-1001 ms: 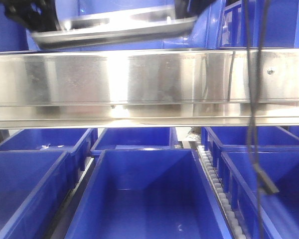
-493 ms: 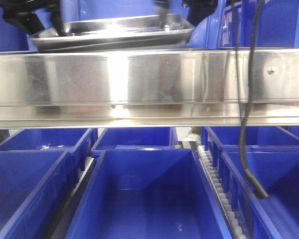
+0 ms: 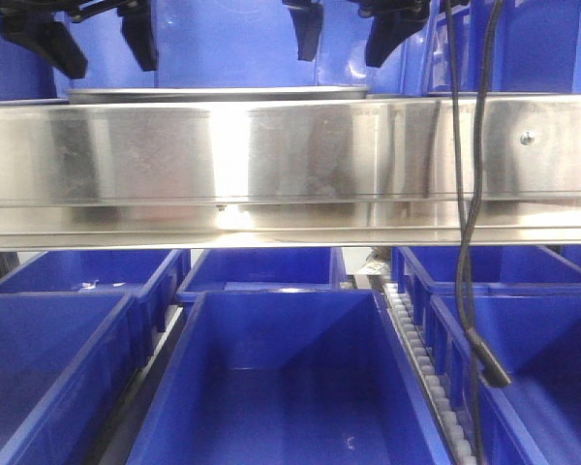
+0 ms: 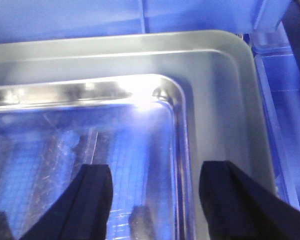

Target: Stack silver trays without gaps

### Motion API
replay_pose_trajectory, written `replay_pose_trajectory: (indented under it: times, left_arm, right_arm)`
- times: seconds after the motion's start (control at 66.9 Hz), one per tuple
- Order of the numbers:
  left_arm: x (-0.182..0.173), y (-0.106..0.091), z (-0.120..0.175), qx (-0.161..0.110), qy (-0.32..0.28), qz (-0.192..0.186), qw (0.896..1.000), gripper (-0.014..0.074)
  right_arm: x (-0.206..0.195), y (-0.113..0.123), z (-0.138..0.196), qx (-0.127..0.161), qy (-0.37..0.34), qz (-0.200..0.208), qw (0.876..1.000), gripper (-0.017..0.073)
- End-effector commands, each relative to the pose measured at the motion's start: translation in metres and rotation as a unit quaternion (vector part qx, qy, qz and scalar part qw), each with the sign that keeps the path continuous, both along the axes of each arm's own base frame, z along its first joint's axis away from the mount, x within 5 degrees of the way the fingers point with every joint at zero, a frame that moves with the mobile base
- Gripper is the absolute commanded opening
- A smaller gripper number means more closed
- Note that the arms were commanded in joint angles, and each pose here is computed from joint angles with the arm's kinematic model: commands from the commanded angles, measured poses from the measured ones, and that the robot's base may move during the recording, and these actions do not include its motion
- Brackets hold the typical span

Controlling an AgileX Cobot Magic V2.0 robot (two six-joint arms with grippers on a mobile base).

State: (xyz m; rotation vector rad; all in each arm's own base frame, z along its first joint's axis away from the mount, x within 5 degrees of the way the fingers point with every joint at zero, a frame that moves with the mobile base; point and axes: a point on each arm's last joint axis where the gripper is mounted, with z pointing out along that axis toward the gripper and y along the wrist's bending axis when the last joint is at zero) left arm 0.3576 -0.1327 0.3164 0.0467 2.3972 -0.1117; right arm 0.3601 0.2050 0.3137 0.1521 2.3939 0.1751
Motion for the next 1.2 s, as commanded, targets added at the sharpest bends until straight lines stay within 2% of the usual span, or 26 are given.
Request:
replay_pose_trajectory:
  times: [0.0,0.105,0.164,0.239,0.299,0.389,0.478,0.523,0.598,0.762,0.852,0.957,1.046,1.181]
  left_arm:
    - [-0.001,-0.001,0.004,-0.003,-0.006,0.000,1.000,0.0337]
    - [-0.002,-0.001,0.007,-0.005,-0.008,0.001,1.000,0.0230]
    - [-0.005,0.001,0.012,-0.008,-0.014,0.001,1.000,0.0122]
    - [-0.012,0.002,0.023,-0.026,-0.024,0.003,0.999,-0.0034]
    - [-0.018,0.003,0.033,-0.039,-0.033,0.003,0.999,-0.0006]
    - [-0.027,0.006,0.048,-0.056,-0.049,0.004,0.997,0.0003]
    - [-0.040,0.009,0.058,-0.072,-0.053,0.004,0.996,0.0003]
    - [-0.045,0.009,0.059,-0.074,-0.057,0.000,0.996,0.0003]
    - [-0.059,0.011,0.057,-0.080,-0.069,-0.009,0.994,0.0003]
    - [-0.092,0.021,0.047,-0.106,-0.090,-0.021,0.990,-0.0008]
    - [-0.112,0.028,0.044,-0.122,-0.134,-0.034,0.983,-0.0008]
    - [-0.137,0.038,0.049,-0.147,-0.195,-0.050,0.969,-0.0008]
    - [-0.159,0.047,0.054,-0.157,-0.230,-0.057,0.959,-0.0008]
    - [-0.191,0.062,0.056,-0.151,-0.274,-0.070,0.947,-0.0008]
  right_arm:
    - [0.000,0.000,0.006,-0.006,-0.011,0.003,1.000,0.0288]
    - [-0.004,-0.002,0.014,0.000,-0.020,0.004,1.000,0.0235]
    - [-0.006,-0.002,0.020,0.007,-0.030,0.007,1.000,0.0146]
    - [-0.010,-0.004,0.032,0.018,-0.047,0.010,0.999,0.0035]
    - [-0.014,-0.006,0.042,0.027,-0.059,0.013,0.998,-0.0029]
    - [-0.022,-0.007,0.053,0.034,-0.070,0.016,0.997,-0.0023]
    - [-0.032,-0.004,0.060,0.021,-0.075,0.040,0.996,-0.0023]
    - [-0.038,-0.002,0.060,0.010,-0.076,0.056,0.995,-0.0023]
    - [-0.048,0.000,0.061,0.009,-0.083,0.073,0.994,-0.0023]
    - [-0.076,-0.002,0.065,0.037,-0.132,0.123,0.983,-0.0023]
    - [-0.092,-0.007,0.065,0.027,-0.157,0.149,0.976,-0.0023]
    - [-0.112,-0.014,0.064,0.019,-0.180,0.176,0.968,-0.0023]
    - [-0.127,-0.021,0.063,0.035,-0.198,0.195,0.960,-0.0023]
    - [-0.151,-0.035,0.068,0.066,-0.240,0.218,0.944,-0.0023]
